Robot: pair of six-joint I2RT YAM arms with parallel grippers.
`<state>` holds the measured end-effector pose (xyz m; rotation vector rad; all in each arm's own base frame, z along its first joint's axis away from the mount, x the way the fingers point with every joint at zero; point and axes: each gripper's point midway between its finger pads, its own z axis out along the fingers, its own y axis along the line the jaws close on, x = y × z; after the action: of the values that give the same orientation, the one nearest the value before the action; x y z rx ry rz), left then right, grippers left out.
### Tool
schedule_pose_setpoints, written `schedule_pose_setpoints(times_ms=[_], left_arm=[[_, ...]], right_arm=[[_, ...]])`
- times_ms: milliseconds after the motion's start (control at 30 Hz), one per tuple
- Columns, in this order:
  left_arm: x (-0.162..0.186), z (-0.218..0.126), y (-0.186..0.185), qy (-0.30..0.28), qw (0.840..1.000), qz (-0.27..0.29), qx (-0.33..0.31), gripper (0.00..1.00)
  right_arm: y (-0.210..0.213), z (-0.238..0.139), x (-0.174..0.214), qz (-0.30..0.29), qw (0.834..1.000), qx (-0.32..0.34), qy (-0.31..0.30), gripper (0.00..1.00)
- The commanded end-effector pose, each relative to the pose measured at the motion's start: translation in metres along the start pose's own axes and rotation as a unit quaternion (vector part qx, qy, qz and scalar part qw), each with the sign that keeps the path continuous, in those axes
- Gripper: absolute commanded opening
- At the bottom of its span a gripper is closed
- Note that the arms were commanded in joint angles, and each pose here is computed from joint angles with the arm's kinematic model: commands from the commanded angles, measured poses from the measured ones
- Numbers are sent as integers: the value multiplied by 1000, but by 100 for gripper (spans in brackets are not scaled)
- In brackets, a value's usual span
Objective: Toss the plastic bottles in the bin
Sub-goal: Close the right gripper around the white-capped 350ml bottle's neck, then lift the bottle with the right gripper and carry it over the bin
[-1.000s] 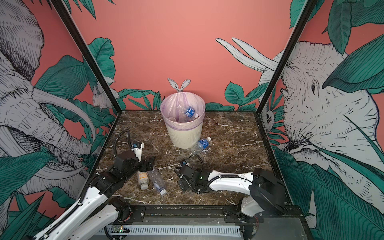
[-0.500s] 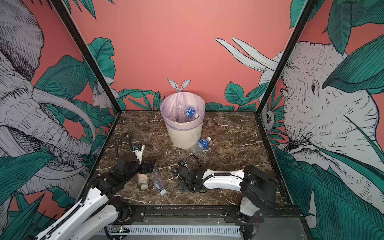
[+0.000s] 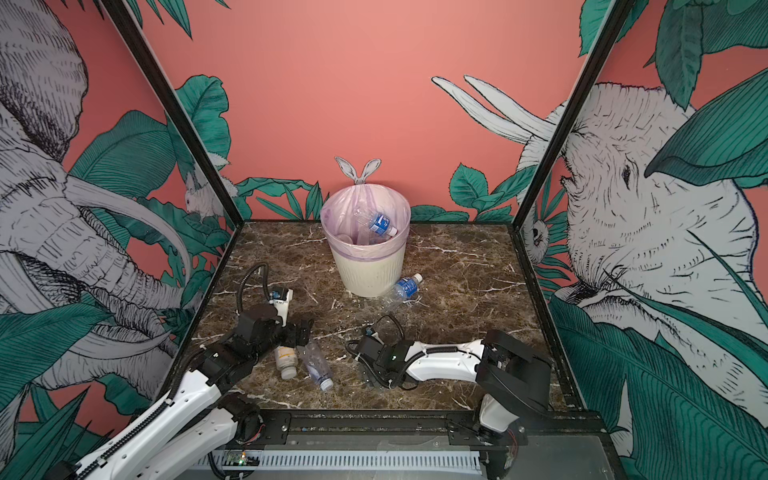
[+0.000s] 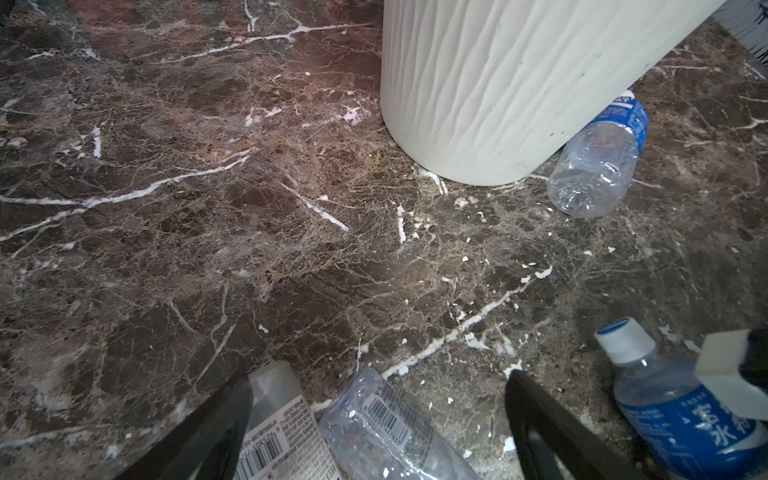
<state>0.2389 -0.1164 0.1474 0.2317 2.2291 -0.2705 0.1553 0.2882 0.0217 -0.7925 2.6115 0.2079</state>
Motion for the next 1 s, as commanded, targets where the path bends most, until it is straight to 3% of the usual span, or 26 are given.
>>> schedule_pose_setpoints(times_ms=[0,400,967], left_arm=[[-3,1,-1,-5,1000,-9,3,96],[-1,0,0,-3,1000,-10,2,96],[-4,-1,-2,-4,1000,-13,6,96]], right_arm=[[-1,1,7,0,1000,5,6,77],[-3,-24,-9,0,998,-3,-68,69],[-23,-80,-27,10,979,12,-205,58]])
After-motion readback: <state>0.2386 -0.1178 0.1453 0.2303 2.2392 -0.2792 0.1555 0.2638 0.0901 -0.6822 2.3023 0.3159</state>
